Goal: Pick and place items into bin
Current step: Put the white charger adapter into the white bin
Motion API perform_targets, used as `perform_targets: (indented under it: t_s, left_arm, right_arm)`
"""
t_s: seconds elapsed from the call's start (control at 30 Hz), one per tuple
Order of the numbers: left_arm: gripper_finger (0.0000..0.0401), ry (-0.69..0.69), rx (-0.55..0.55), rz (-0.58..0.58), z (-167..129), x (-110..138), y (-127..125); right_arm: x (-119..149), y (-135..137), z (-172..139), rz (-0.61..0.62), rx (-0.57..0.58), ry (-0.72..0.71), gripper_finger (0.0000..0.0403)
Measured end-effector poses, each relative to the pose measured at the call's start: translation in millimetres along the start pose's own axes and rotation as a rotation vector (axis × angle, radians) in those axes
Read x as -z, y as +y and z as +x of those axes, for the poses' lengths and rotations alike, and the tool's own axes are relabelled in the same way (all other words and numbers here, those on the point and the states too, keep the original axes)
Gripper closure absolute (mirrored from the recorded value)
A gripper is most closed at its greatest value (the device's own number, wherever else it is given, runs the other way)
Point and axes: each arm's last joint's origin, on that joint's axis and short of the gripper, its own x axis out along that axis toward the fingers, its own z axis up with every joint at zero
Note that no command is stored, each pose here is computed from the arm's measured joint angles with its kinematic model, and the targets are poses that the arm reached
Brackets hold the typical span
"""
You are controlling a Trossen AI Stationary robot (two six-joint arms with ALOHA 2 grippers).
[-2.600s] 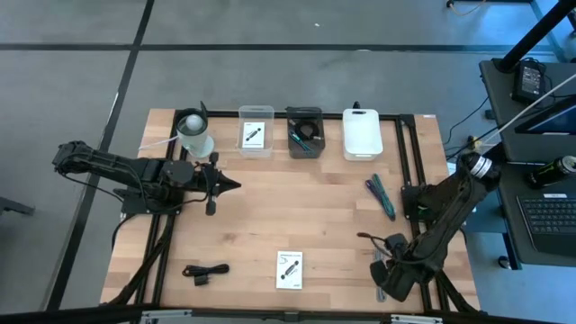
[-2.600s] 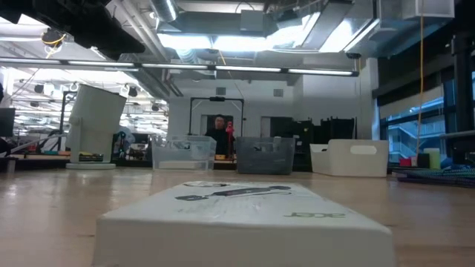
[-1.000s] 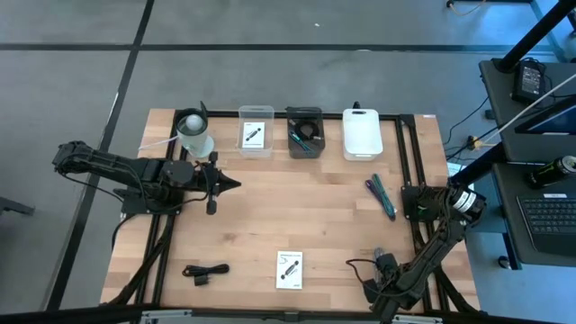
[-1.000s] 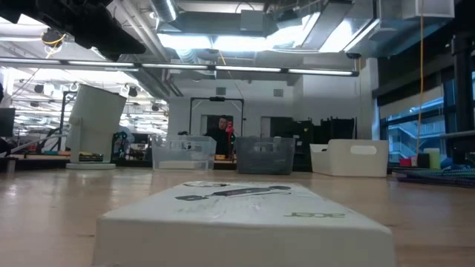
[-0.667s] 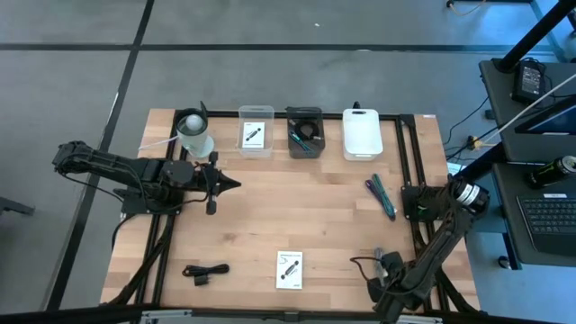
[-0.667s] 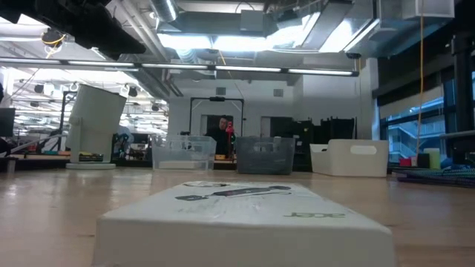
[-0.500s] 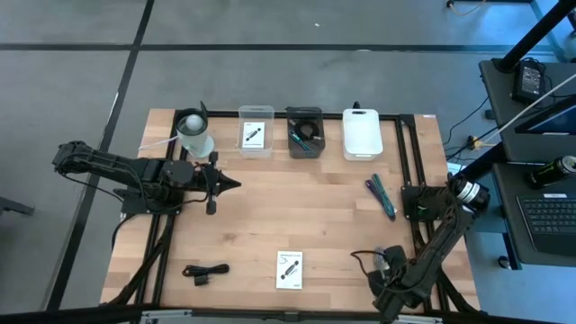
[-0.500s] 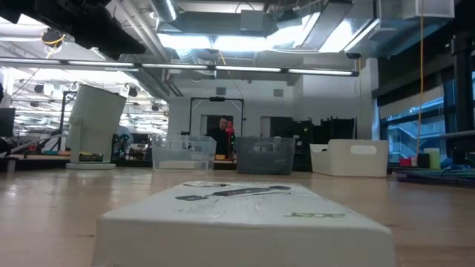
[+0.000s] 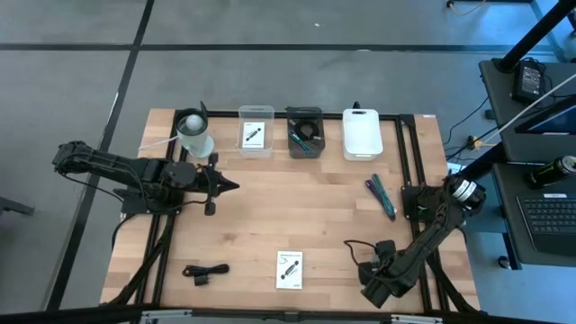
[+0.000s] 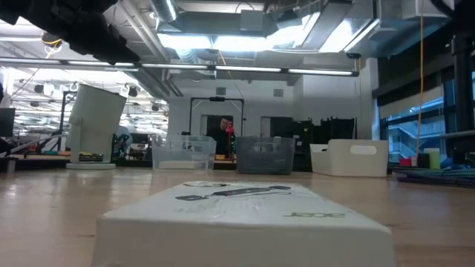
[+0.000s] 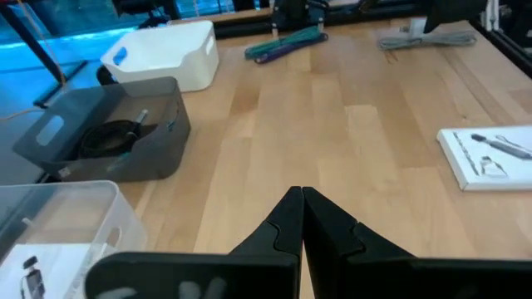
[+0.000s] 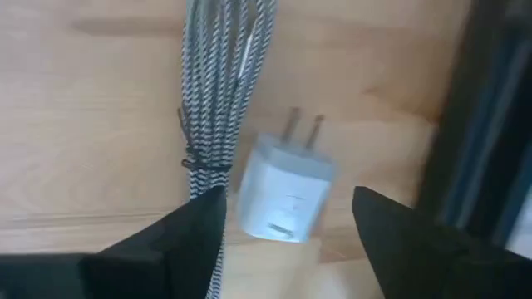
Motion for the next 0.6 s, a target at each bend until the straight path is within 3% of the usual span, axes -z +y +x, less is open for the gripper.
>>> perform_targets:
  t_s: [0.2,0.37,0.6]
  left_arm:
    - [0.0399,0.009,0.013,0.002,0,1,0]
    - [0.0399,0.009,0.013,0.005,0,1,0]
    - [0.0399,0.009,0.002,0.021,0,1,0]
  right_arm:
    - [-1,4,22,-0.017,-0.038,0.124,0.013]
    - [-6,1,25,-0.005,0.002,0.09,0.0139]
    - [-9,-1,26,0.005,0.025,0.057,0.0181]
